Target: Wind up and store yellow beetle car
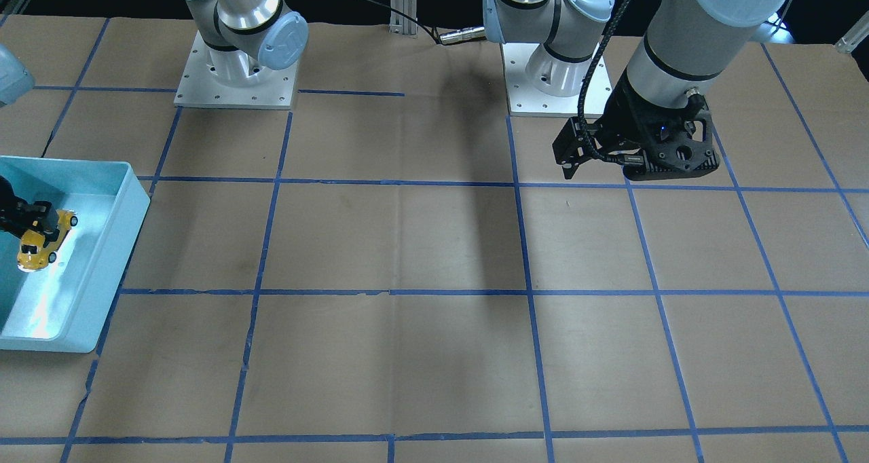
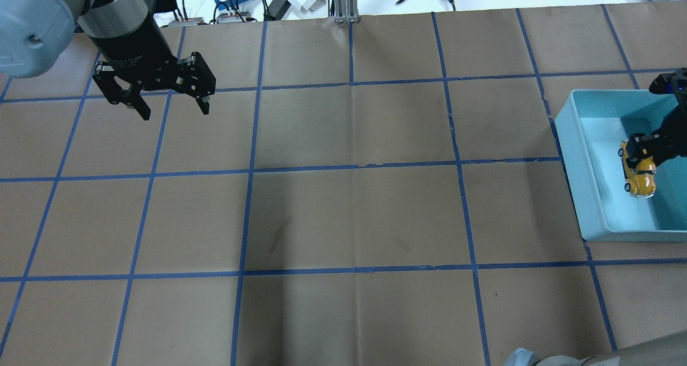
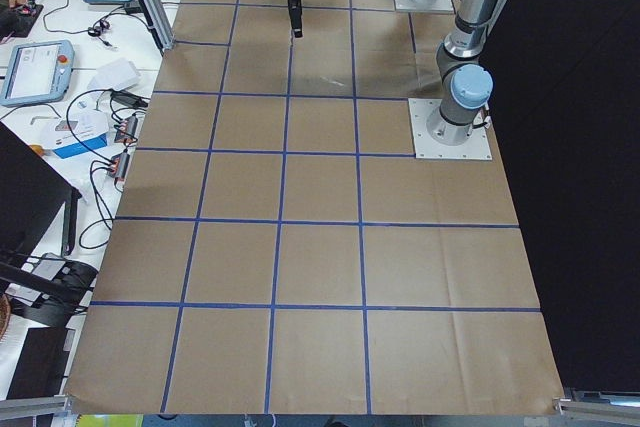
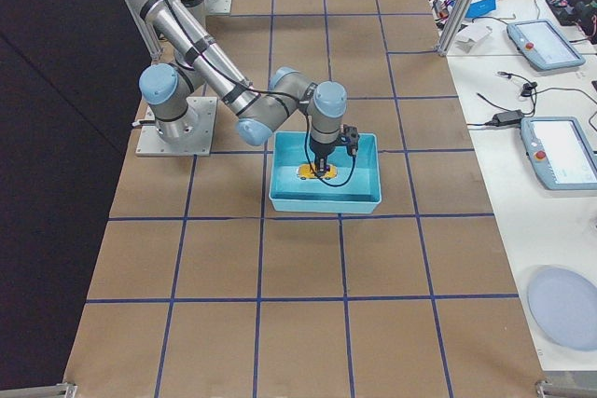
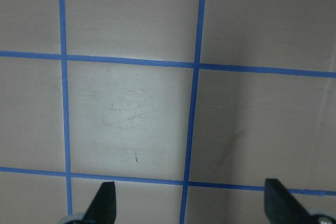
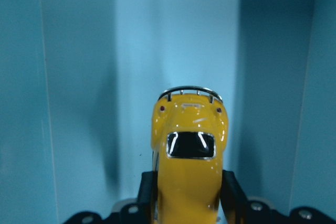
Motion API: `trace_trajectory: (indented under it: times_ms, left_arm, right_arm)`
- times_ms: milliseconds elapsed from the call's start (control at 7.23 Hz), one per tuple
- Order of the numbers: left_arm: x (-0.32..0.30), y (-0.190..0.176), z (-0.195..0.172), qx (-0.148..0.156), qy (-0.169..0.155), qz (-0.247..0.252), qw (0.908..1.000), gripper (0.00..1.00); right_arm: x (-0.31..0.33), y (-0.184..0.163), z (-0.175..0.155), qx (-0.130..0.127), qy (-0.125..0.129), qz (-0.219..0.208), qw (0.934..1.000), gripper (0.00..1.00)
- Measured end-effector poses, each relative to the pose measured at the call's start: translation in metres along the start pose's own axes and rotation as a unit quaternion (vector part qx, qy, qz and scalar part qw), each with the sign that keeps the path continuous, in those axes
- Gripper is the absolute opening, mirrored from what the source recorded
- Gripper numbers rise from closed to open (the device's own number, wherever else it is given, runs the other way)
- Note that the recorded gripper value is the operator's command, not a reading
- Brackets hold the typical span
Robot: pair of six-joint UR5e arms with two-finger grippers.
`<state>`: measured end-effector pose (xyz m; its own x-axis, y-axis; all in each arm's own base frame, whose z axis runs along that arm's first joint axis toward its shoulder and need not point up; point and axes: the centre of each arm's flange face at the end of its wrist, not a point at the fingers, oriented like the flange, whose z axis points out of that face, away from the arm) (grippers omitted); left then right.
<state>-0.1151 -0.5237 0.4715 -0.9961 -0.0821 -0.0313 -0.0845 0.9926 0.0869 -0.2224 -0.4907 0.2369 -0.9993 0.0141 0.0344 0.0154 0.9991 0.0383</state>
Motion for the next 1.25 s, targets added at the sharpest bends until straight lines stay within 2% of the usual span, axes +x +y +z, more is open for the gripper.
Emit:
trace_trajectory:
  times_ms: [138, 277, 415, 830, 969, 1246]
  left_arm:
    - [0.000, 0.000, 0.000, 0.000, 0.000, 0.000, 1.0000, 1.00]
    - [0.000, 0.000, 0.000, 0.000, 0.000, 0.000, 1.0000, 1.00]
    - [-0.001, 0.000, -0.001, 0.001, 0.000, 0.001, 1.0000, 1.00]
    - [-0.001, -0.001, -0.002, 0.004, 0.000, 0.001, 1.0000, 1.00]
    - [-0.001, -0.001, -0.002, 0.005, 0.000, 0.001, 1.0000, 1.00]
    - [-0.001, -0.001, -0.003, 0.006, 0.000, 0.001, 1.0000, 1.00]
  right_arm:
    - [0.002, 0.003, 0.012, -0.004, -0.003, -0.003, 1.0000, 0.32]
    - [0.002, 0.005, 0.019, -0.007, -0.005, -0.004, 1.0000, 0.85]
    - [0.002, 0.005, 0.021, -0.006, -0.005, -0.004, 1.0000, 1.00]
    - [0.004, -0.005, 0.000, 0.005, 0.007, -0.007, 0.9999, 1.00]
    - [0.000, -0.014, -0.022, 0.011, 0.011, -0.015, 0.9998, 1.00]
    - [-0.031, -0.030, -0.111, 0.020, 0.010, -0.041, 0.9989, 1.00]
